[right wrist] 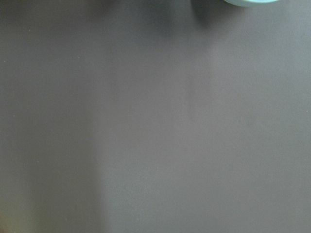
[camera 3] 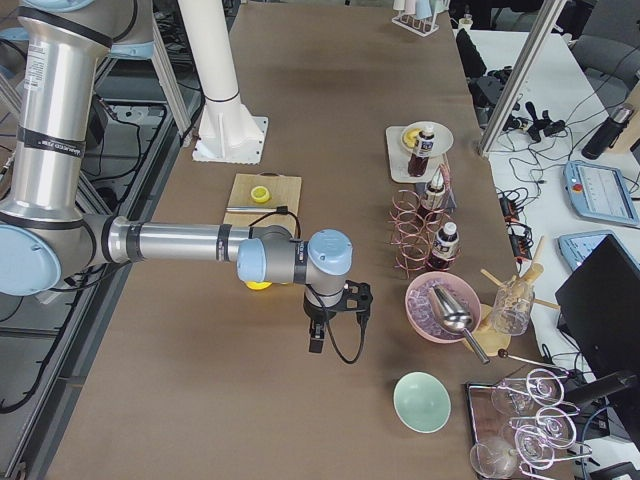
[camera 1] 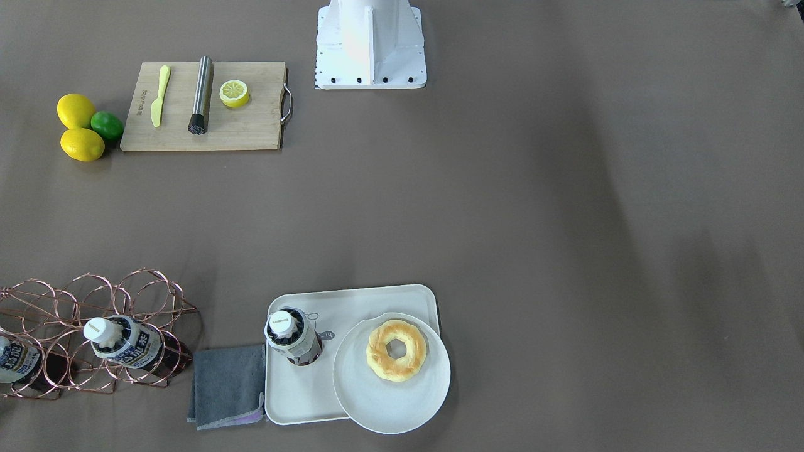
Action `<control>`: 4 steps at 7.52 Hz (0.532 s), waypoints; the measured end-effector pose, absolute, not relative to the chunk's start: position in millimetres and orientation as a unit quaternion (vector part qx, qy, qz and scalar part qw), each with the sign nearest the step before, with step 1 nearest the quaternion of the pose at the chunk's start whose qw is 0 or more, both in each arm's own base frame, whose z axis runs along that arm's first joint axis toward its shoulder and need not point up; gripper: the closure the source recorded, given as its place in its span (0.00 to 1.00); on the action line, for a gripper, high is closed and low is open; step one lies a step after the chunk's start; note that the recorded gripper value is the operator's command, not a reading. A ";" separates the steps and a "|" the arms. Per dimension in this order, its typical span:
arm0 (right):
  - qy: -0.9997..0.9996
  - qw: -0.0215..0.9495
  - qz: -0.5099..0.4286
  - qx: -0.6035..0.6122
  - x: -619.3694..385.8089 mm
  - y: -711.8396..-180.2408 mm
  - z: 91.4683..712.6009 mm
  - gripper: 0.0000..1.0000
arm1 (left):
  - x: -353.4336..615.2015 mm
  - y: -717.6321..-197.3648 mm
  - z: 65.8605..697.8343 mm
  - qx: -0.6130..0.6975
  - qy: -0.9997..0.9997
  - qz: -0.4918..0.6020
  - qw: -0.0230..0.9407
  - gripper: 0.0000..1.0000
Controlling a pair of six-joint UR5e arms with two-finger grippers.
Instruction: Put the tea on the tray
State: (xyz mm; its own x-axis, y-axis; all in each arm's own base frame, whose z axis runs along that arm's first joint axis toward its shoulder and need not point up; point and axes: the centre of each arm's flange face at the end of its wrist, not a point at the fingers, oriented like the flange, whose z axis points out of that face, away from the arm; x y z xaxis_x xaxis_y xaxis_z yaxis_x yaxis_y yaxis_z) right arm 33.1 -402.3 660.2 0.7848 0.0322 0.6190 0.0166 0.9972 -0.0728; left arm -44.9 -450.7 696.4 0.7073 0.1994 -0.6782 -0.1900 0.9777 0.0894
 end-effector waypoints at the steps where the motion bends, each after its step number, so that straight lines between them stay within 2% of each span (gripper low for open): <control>1: -0.328 0.944 0.004 -0.037 33.3 -402.4 660.1 0.00 | -45.0 -447.9 698.3 0.005 0.368 0.105 0.924 0.01; 4: -0.328 0.944 0.005 -0.037 33.5 -401.8 660.5 0.00 | -44.9 -445.9 699.6 0.003 0.369 0.103 0.924 0.01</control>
